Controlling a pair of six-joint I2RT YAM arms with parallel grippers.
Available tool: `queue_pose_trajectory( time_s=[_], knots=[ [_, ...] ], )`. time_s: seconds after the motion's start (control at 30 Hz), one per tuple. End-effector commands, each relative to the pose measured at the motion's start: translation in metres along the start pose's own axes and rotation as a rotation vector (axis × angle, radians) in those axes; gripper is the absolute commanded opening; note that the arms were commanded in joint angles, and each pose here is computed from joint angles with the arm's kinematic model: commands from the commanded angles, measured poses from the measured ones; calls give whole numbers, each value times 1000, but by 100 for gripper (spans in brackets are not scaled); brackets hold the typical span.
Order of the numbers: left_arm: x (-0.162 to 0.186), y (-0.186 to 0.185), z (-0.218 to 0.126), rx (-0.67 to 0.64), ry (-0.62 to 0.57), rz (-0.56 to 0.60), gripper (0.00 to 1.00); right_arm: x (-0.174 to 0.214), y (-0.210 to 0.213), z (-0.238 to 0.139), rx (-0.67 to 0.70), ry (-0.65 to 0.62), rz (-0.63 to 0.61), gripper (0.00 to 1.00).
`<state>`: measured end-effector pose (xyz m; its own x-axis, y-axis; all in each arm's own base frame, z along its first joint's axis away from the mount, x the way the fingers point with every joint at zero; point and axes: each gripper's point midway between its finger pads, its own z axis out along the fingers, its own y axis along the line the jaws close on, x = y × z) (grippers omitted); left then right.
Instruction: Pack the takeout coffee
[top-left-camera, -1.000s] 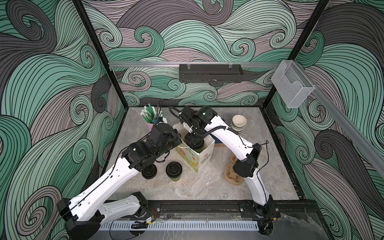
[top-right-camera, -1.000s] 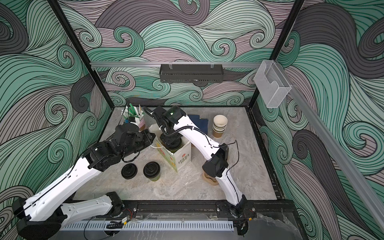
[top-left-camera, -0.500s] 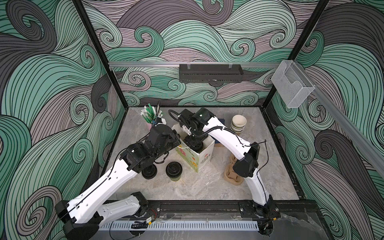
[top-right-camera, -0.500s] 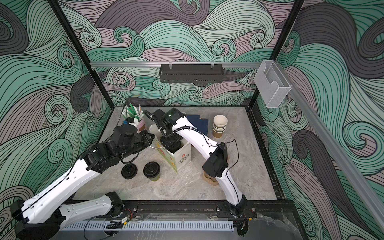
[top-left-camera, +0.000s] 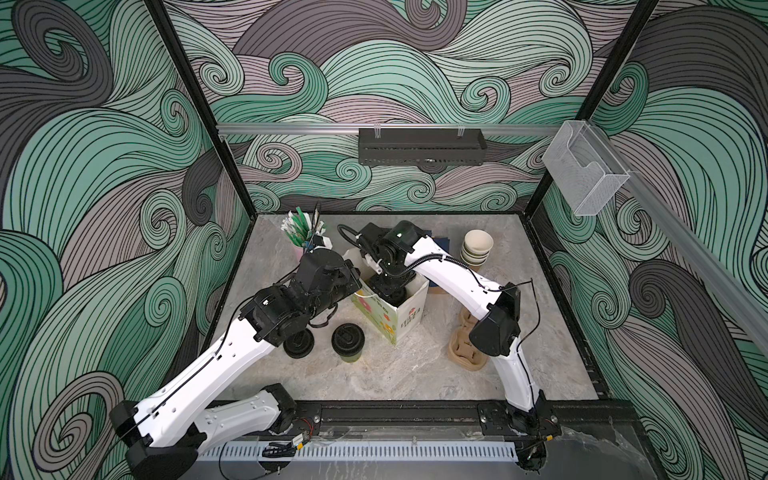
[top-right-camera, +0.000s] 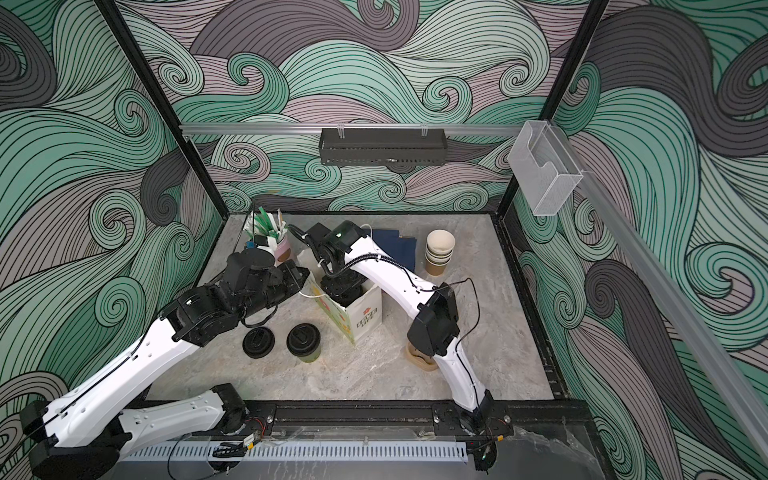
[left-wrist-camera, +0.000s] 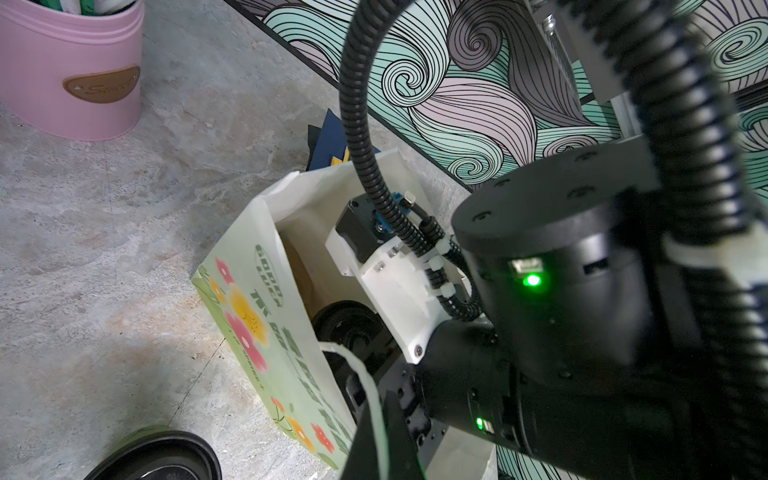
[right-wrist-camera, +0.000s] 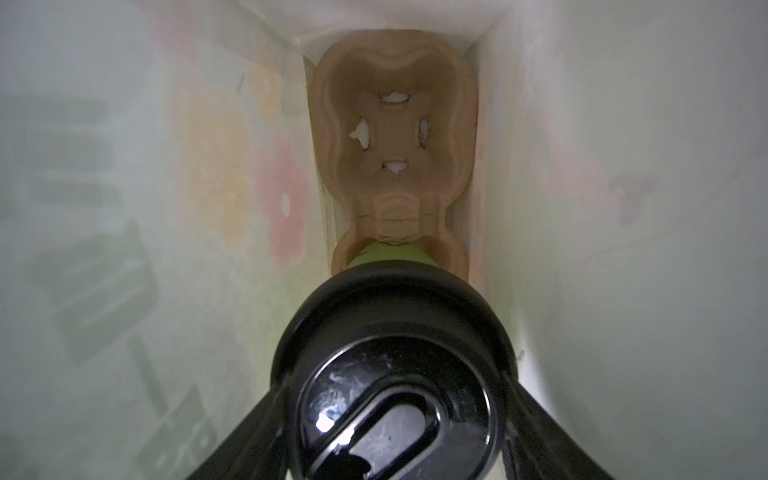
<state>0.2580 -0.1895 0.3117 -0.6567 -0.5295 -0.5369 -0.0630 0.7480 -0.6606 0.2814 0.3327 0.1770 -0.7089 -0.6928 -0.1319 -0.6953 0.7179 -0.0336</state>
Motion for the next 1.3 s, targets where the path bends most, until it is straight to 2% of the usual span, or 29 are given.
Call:
queue_pose_trajectory(
  time_s=[0.0,0.87,1.27],
  knots=[
    [-5,-1,-6,15,-20,-9,0,-3,-3,-19,5,-67,11,72],
    [-5,-1,-6,17,-20,-9,0,5,0,4,-9,-40,15,72],
    [-5,-2,-4,15,-20,-9,0,8,-1,-27,-15,-83,23,71]
  ],
)
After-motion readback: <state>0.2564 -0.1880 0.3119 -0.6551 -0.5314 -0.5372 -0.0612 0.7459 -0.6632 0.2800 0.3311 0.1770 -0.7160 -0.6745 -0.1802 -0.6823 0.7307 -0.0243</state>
